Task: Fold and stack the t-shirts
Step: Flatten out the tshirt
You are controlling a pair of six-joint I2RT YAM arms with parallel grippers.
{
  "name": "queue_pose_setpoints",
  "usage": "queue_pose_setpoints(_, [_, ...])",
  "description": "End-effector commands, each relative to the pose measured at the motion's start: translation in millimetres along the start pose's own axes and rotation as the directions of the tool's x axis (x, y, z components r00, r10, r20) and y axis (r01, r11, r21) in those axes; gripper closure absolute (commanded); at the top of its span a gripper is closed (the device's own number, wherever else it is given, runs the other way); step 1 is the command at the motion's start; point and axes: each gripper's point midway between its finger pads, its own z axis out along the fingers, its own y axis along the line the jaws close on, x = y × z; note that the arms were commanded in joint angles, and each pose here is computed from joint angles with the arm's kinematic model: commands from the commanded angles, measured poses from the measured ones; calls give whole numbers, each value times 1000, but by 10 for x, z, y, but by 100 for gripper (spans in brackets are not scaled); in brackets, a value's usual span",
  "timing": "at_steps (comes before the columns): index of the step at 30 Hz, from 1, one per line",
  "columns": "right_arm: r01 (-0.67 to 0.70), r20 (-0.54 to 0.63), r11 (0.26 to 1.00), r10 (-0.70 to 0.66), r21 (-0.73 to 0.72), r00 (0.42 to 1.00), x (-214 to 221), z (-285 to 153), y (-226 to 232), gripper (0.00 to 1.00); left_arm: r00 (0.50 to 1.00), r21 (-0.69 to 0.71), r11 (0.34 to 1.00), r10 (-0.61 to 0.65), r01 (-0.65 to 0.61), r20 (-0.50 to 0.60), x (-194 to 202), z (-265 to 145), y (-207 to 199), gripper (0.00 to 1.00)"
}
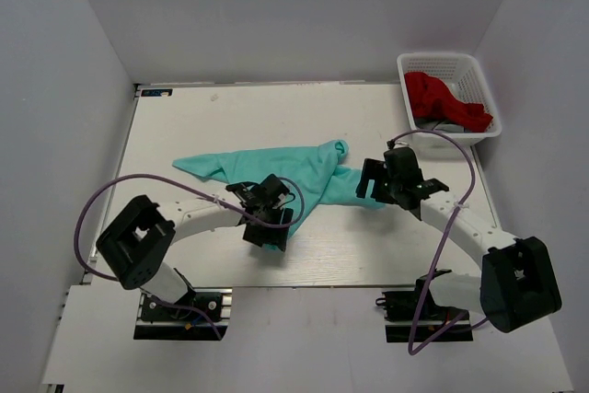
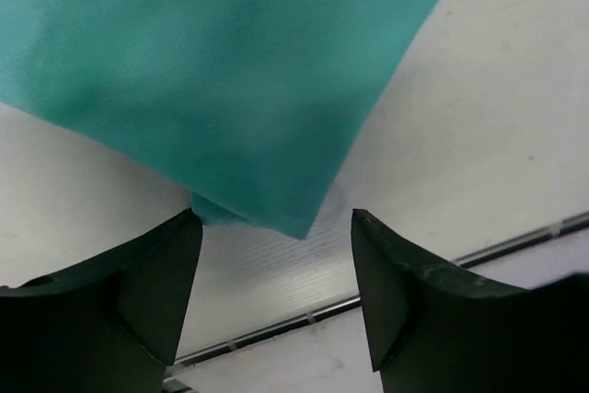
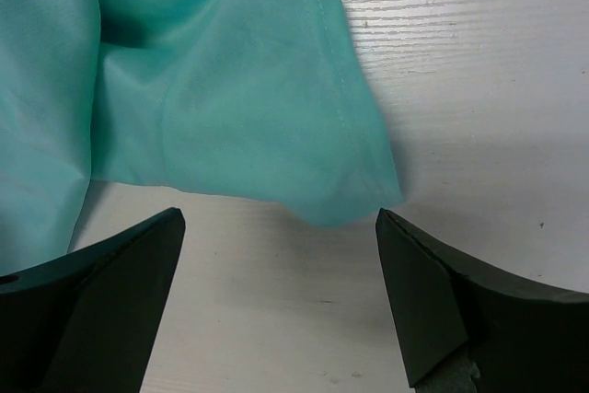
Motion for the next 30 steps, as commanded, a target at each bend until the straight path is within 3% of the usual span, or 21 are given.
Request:
queue_pose_setpoints(1, [1, 45, 1000, 1, -27, 999, -101, -49, 21, 10, 999, -135, 990, 28, -25, 22, -69, 48, 137, 25])
queue_pose_setpoints(4, [-8, 35, 1000, 9, -12, 999, -57, -20, -28, 10, 998, -144, 989, 42, -36, 43, -120, 118, 86, 36])
queue_pose_setpoints(6, [-13, 24, 1000, 13, -10, 1000, -9, 8, -53, 10, 997, -145, 989, 44, -35, 58, -173, 131, 69, 50])
queue_pose_setpoints(7, [-17, 12, 1000, 17, -3, 1000, 36, 34, -69, 10, 997, -157, 987, 45, -34, 66, -208, 138, 78, 65])
queue_pose_setpoints(10, [-29, -4, 999, 29, 17, 1000, 83, 92, -116, 10, 995, -174, 985, 37, -21, 91, -297, 86, 65, 100])
queue_pose_setpoints(16, [9, -59, 1000, -10, -16, 998, 187, 205, -69, 19, 981, -76, 996, 56, -43, 187, -525, -176, -184, 100])
queue_pose_setpoints(22, [-34, -41, 993, 38, 112, 998, 137, 383, -250, 24, 950, 30, 997, 58, -70, 308, -747, -500, -394, 100])
queue_pose_setpoints(27, [-68, -10, 984, 71, 164, 997, 86, 403, -324, 24, 895, 95, 992, 28, -78, 446, -975, -884, -511, 100])
queue_pose_setpoints(30, [-80, 16, 978, 78, 192, 997, 41, 407, -370, 24, 864, 63, 997, 9, -47, 503, -1062, -1003, -434, 100])
